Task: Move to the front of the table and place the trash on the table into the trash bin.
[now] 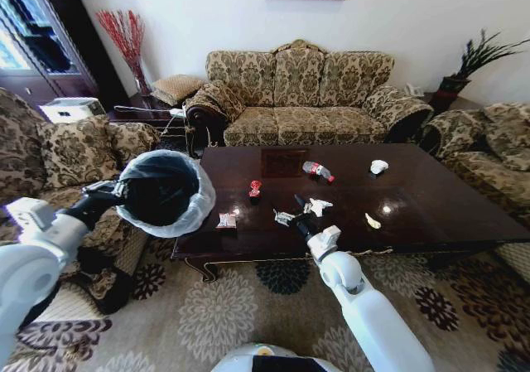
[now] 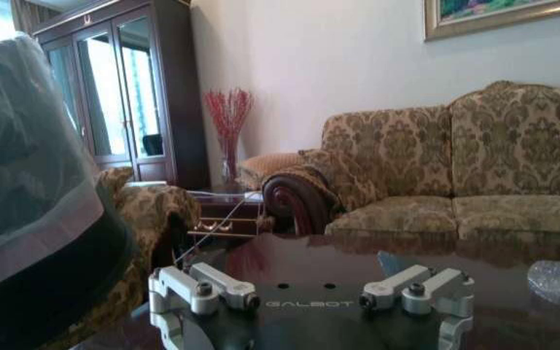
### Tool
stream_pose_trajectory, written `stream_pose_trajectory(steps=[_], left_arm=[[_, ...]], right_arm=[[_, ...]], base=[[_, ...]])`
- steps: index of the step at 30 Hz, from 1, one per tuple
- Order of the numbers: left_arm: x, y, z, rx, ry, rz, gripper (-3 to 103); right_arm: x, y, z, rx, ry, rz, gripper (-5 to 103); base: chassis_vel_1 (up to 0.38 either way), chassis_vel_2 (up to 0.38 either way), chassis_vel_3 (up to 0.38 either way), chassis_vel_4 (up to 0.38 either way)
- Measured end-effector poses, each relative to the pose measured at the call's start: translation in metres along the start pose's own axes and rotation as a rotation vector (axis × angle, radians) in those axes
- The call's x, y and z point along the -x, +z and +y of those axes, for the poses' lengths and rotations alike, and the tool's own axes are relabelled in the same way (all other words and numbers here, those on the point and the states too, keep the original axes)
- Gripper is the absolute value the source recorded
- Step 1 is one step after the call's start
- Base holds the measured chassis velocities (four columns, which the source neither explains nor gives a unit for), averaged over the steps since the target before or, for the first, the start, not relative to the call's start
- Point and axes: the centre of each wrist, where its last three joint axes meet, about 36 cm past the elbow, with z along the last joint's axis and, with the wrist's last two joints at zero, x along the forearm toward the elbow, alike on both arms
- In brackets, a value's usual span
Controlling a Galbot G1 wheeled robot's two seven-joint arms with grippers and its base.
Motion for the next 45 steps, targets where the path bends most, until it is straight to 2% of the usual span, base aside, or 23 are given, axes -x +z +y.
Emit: stream_pose_trajectory(steps=[15,22,26,30,36,39,42,44,45], left_arm=[[0.002,-0.002,0.003,0.011,-0.002,-0.005,3],[0.000,-0.002,0.003,0.012,-0.005,-0.002,3],[-0.001,-0.001,0.001,0.013,-0.001,0.004,3],[-0.002,0.000,0.000,0.013,0.003,0.007,3],[-0.002,0.001,0.000,0.012,0.002,0.010,3],[-0.001,0.001,0.001,0.014,0.002,0.012,3],[-0.001,0.001,0.002,0.014,0.001,0.013,3],[-0.001,0.002,0.001,0.012,0.002,0.014,3],[-0.001,0.002,0.001,0.012,0.002,0.014,3]], right_arm=[[0.001,0.029,0.017,0.002,-0.026,0.022,100],[0.016,0.065,0.042,0.035,-0.017,0.088,100],[0.047,0.087,0.061,0.036,0.054,0.135,100],[0.066,0.098,0.069,0.043,0.117,0.164,100],[0.084,0.107,0.074,0.070,0.142,0.207,100],[0.093,0.113,0.079,0.115,0.149,0.240,100],[0.096,0.117,0.081,0.132,0.152,0.258,102],[0.099,0.120,0.081,0.140,0.160,0.269,95],[0.099,0.120,0.081,0.140,0.160,0.269,95]], base=[[0.113,0.118,-0.106,-0.130],[0.209,0.184,-0.195,-0.176],[0.065,0.052,-0.014,-0.021],[-0.053,-0.025,0.015,-0.004],[-0.032,-0.019,0.011,-0.002],[0.000,0.000,0.000,0.000],[0.000,0.000,0.000,0.000],[0.000,0.000,0.000,0.000],[0.000,0.000,0.000,0.000]])
